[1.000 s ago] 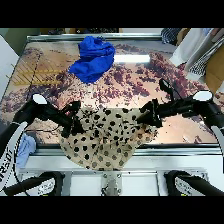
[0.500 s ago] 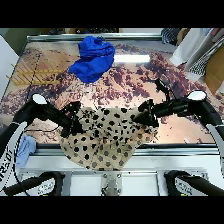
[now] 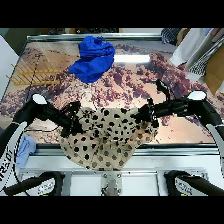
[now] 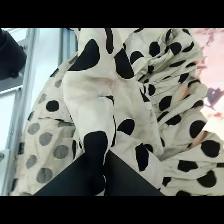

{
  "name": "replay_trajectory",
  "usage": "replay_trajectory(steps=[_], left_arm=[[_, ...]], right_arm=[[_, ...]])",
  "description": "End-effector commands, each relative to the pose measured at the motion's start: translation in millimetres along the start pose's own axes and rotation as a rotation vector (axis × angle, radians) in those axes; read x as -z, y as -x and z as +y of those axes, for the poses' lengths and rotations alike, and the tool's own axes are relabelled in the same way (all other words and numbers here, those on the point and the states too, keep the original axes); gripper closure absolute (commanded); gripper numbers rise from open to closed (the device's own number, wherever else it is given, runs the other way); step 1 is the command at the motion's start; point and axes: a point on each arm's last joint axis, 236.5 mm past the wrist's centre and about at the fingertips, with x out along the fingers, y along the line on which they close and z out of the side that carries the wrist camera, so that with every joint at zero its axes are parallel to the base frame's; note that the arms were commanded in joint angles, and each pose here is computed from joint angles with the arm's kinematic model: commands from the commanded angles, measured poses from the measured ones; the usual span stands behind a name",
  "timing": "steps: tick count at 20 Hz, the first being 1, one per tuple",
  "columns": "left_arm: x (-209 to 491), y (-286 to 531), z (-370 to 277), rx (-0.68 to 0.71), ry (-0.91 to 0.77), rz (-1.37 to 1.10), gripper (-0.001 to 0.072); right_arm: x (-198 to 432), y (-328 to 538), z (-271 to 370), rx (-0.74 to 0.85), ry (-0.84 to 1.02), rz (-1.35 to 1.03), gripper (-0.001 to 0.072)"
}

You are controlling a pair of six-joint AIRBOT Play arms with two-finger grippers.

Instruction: Fold the clothes and pants, and hang the long-sleeved shirts on hangers.

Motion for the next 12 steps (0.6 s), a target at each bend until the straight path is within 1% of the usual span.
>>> replay_trajectory(steps=[1, 2, 3, 12], left_arm=[[-0.6, 0.1, 0.2, 0.000, -0.001, -0.001, 0.0698], [-0.6, 0.1, 0.2, 0.000, -0.001, -0.001, 0.0698], [-0.7, 0.0, 0.2, 0.000, -0.001, -0.002, 0.0698], [-0.4, 0.1, 2.5, -0.010, 0.000, -0.001, 0.0697]], right_arm=[[0.3, -0.2, -0.5, 0.001, 0.215, 0.000, 0.0698], [0.3, -0.2, -3.9, 0.016, 0.283, 0.002, 0.0697], [0.2, -0.1, -7.1, 0.029, 0.313, 0.004, 0.0698], [0.2, 0.0, -10.6, 0.044, 0.315, 0.007, 0.0699]])
